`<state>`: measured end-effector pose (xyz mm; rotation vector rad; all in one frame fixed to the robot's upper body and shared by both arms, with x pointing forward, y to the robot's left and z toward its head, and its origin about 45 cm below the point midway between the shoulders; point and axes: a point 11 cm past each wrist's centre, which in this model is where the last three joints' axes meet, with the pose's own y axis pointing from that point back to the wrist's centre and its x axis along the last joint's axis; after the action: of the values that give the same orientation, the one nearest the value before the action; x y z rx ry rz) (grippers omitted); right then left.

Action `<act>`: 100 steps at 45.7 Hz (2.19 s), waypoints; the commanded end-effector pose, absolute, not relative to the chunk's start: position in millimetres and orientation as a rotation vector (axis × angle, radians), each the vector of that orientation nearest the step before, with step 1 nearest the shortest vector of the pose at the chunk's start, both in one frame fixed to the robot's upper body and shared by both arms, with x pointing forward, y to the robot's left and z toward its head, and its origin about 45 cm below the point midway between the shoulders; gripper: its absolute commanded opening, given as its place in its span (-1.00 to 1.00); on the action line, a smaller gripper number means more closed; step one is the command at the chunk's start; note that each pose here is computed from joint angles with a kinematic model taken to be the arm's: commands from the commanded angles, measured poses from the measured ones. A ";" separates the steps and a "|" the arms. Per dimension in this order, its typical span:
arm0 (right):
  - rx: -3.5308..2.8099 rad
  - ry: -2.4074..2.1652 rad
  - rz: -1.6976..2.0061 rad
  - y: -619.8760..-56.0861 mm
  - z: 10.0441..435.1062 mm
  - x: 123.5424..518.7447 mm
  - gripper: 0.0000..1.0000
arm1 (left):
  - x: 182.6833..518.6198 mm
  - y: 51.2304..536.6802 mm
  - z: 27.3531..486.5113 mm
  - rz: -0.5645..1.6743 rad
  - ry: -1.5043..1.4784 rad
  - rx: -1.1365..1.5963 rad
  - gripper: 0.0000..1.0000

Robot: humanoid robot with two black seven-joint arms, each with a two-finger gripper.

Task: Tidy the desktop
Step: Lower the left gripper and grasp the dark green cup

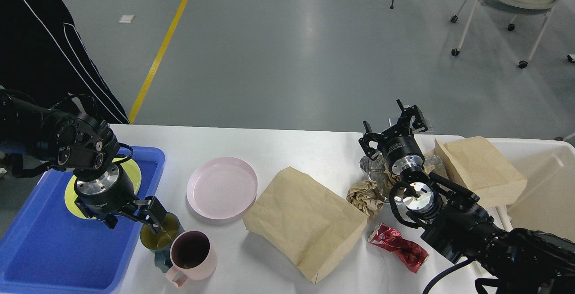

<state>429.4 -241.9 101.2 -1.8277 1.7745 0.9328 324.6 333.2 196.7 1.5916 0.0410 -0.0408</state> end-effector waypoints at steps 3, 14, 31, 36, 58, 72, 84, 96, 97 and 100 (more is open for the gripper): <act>-1.828 1.773 0.934 -241.1 101.1 429.3 1.00 | 322.8 341.3 187.7 -0.024 0.015 1.633 0.93; -1.828 1.775 0.933 -241.9 101.2 429.4 1.00 | 314.0 343.8 169.5 -0.023 0.011 1.636 0.89; -1.828 1.775 0.933 -241.9 101.2 429.4 1.00 | 308.7 347.4 151.5 0.012 -0.034 1.632 0.83; -1.827 1.774 0.936 -241.2 100.4 428.8 1.00 | 306.8 349.6 145.0 0.025 -0.050 1.634 0.83; -1.827 1.775 0.933 -241.9 101.2 429.4 1.00 | 299.5 354.8 124.0 0.070 -0.085 1.664 0.63; -1.827 1.776 0.934 -242.1 100.6 428.9 1.00 | 294.2 348.9 115.0 0.077 -0.071 1.640 0.23; -1.827 1.776 0.934 -242.1 100.6 428.9 1.00 | 296.5 349.5 115.4 0.091 -0.087 1.641 -0.24; -1.827 1.776 0.934 -242.1 100.6 428.9 1.00 | 297.3 349.8 115.6 0.094 -0.091 1.642 -0.99; -1.829 1.775 0.932 -241.8 101.2 429.4 1.00 | 297.5 349.8 115.6 0.095 -0.092 1.642 -1.00; -1.828 1.775 0.933 -241.9 101.2 429.4 1.00 | 297.4 350.7 115.9 0.098 -0.090 1.641 -1.00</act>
<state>429.4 -241.9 101.2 -1.8275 1.7746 0.9329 296.8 350.0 115.5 1.6414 -0.0885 0.0936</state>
